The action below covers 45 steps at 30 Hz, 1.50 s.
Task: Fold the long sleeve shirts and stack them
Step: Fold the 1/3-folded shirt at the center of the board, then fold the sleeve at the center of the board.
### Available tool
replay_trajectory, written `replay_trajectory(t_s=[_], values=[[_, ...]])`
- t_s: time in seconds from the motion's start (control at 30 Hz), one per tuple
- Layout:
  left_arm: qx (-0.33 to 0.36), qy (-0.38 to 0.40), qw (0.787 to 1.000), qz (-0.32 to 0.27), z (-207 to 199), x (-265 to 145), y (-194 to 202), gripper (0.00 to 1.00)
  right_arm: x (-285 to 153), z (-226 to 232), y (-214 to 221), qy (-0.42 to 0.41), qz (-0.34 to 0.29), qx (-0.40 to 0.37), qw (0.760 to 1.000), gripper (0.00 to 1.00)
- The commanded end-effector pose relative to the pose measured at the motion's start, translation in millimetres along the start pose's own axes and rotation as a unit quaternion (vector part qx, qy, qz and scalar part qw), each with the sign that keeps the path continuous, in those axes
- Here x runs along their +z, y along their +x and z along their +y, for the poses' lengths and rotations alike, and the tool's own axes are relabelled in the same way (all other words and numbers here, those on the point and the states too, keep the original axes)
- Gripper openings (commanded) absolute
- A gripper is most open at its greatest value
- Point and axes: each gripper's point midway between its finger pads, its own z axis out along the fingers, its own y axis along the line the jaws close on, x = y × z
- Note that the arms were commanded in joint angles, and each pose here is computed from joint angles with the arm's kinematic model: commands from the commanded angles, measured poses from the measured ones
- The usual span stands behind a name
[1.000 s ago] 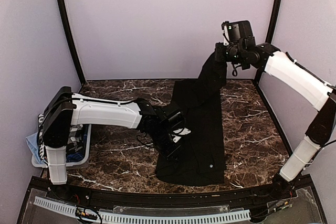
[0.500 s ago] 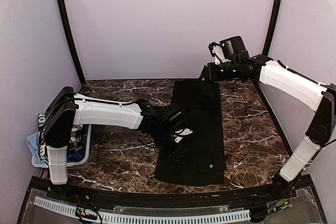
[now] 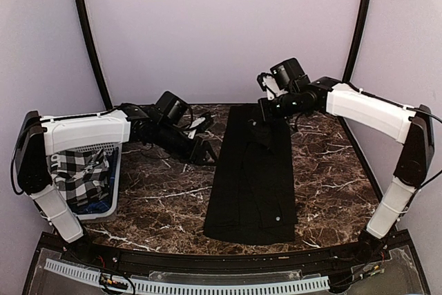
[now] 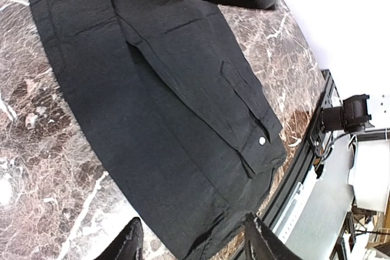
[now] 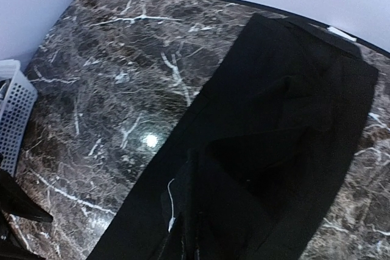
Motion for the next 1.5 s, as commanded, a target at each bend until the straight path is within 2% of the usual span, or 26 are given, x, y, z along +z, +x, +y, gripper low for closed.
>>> replay_trajectory(t_s=[0.0,0.23,0.4,0.6,0.73,0.9,1.17,1.27,1.47], values=[[-0.02,0.001,1.0,-0.003,6,5,3,0.55,-41,-47,-52,0.118,-0.068,0.018,0.99,0.0],[-0.025,0.012,1.0,-0.001,7,15,0,0.53,-91,-98,-108,0.195,-0.135,0.022,0.971,0.0],[-0.027,0.013,1.0,0.002,8,17,1,0.53,-94,-110,-130,0.213,-0.16,0.002,0.964,0.0],[-0.031,0.006,0.999,0.009,13,17,10,0.52,-96,-136,-142,0.25,-0.165,0.016,0.954,0.0],[-0.032,0.005,0.999,0.01,14,17,13,0.52,-94,-151,-132,0.28,-0.14,0.038,0.949,0.0],[-0.034,0.007,0.999,0.014,15,20,16,0.52,-82,-176,-88,0.314,-0.083,0.073,0.943,0.0],[-0.035,0.008,0.999,0.019,17,23,16,0.52,-75,-223,-21,0.393,-0.017,0.112,0.913,0.0],[-0.035,0.007,0.999,0.02,17,23,18,0.52,-80,-232,-12,0.403,-0.012,0.131,0.906,0.0],[-0.037,0.005,0.999,0.023,20,25,21,0.52,-81,-221,-29,0.369,-0.043,0.136,0.918,0.0]])
